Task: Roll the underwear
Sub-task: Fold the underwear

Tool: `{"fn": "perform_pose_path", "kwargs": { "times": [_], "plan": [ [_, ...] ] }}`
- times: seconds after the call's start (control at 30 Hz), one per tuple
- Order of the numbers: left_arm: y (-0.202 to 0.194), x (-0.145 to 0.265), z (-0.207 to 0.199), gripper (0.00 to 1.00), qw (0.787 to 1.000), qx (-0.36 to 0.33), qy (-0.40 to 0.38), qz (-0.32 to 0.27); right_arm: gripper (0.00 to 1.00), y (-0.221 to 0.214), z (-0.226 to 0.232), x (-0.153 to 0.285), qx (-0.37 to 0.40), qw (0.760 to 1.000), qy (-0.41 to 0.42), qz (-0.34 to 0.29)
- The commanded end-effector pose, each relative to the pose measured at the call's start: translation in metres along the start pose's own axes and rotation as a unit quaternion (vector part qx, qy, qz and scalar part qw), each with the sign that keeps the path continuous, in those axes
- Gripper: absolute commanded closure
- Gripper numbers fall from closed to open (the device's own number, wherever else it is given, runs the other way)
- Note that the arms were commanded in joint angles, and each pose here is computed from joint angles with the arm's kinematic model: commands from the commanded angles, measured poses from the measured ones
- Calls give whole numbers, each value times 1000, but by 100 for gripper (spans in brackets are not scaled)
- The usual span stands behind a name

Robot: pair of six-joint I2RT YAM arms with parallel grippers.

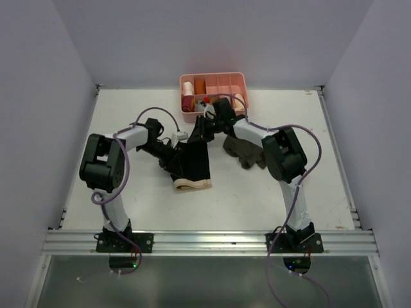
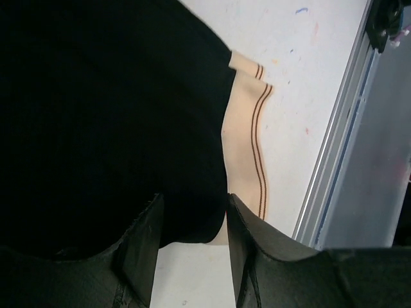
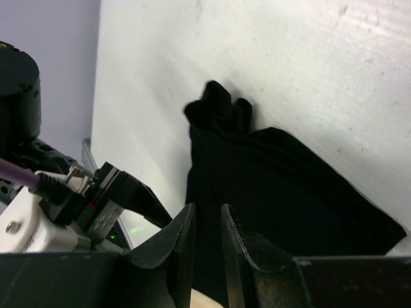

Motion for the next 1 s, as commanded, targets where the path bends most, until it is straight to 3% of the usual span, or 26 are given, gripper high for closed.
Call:
{"fn": "perform_pose_path", "kwargs": {
  "times": [0.0, 0.2, 0.3, 0.53, 0.67, 0.77, 0.97],
  "plan": [
    [-13, -9, 2, 54, 999, 19, -21, 23, 75, -12, -8, -14, 4, 999, 5, 31],
    [-41, -18, 33, 56, 992, 88, 11, 85, 76, -60, -50, -19, -22, 996, -46, 78],
    [-40, -9, 52, 57, 990, 91, 44, 96, 78, -85, -58, -6, -37, 993, -67, 92],
    [4, 26, 99, 55, 986, 5, 136, 99, 79, -121, -44, 27, -78, 990, -74, 93],
    [59, 44, 112, 53, 984, -60, 161, 53, 74, -127, -1, 31, -101, 990, -16, 95],
    [96, 66, 96, 52, 984, -93, 149, -9, 68, -99, 35, 44, -85, 994, 20, 62],
    [104, 104, 49, 52, 987, -76, 96, -106, 62, -40, 61, 72, -32, 999, 28, 5]
  ]
}}
Point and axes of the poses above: each gripper's point midway between its finger pads, its own x axis back along the fingers, its own z axis along the line the jaws close on, y = z × x, the point moved 5 cm from there along x, back along the fingers, and after that the axes turned 3 degrees about x, right-handed, at the moved point
